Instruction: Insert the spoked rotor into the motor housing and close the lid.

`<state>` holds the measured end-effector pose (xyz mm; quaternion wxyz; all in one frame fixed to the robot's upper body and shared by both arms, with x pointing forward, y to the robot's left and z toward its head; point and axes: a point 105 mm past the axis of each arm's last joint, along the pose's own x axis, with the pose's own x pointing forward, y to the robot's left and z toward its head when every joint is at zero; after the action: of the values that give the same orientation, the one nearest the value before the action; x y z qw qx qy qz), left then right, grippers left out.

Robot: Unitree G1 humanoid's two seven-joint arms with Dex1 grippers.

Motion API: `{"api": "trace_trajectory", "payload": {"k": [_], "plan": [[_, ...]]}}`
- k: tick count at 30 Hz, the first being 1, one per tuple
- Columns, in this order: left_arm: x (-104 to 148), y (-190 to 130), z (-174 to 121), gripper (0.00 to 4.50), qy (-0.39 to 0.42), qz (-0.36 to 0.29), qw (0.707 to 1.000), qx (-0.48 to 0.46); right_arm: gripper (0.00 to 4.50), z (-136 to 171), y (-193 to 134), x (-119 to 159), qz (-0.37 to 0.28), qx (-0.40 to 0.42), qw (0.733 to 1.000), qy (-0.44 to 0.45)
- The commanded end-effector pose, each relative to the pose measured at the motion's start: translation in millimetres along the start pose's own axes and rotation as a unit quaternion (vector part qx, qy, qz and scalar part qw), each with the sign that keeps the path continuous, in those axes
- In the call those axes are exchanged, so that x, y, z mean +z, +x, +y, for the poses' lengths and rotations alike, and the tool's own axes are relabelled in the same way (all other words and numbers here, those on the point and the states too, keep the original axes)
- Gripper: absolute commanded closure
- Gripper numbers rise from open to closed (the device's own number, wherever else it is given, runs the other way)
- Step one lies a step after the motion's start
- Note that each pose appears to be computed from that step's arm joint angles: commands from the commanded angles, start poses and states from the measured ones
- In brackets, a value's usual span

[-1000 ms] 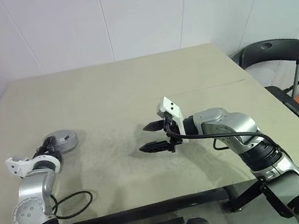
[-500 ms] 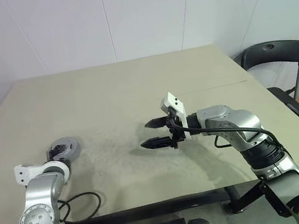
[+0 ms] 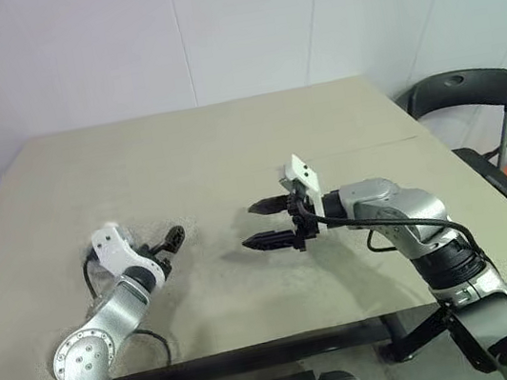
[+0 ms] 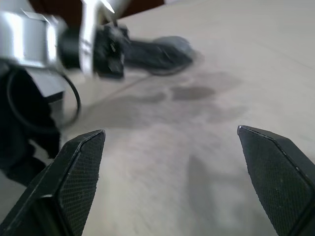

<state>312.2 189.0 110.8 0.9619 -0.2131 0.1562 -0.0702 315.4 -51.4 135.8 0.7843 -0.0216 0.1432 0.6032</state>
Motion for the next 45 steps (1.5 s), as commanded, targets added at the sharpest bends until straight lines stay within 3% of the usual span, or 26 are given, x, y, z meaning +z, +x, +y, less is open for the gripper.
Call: {"api": "trace_trajectory", "payload": {"k": [1,5,10,22,45], "plan": [[19.1,-0.3,-18.0,0.05,0.126,-0.035,0.988,-0.076,0.0,-12.6,-14.9,2.1,-0.013,-0.035,0.999,-0.029],[13.4,-2.5,-18.8,0.05,0.298,-0.023,0.945,-0.137,0.0,-24.0,-23.0,-6.2,-0.01,-0.062,0.997,-0.037],[-1.9,-9.9,-2.0,0.05,0.374,-0.007,0.903,-0.209,0.0,-34.0,-23.8,-19.4,-0.005,-0.09,0.994,-0.06],[8.7,-12.6,15.6,0.05,0.365,-0.05,0.9,-0.231,0.0,-42.6,-26.4,-25.4,-0.044,-0.112,0.991,-0.054],[12.7,-4.8,30.0,0.05,0.35,-0.046,0.907,-0.231,0.0,-43.8,-28.6,-17.1,-0.071,-0.137,0.986,-0.058]]}}
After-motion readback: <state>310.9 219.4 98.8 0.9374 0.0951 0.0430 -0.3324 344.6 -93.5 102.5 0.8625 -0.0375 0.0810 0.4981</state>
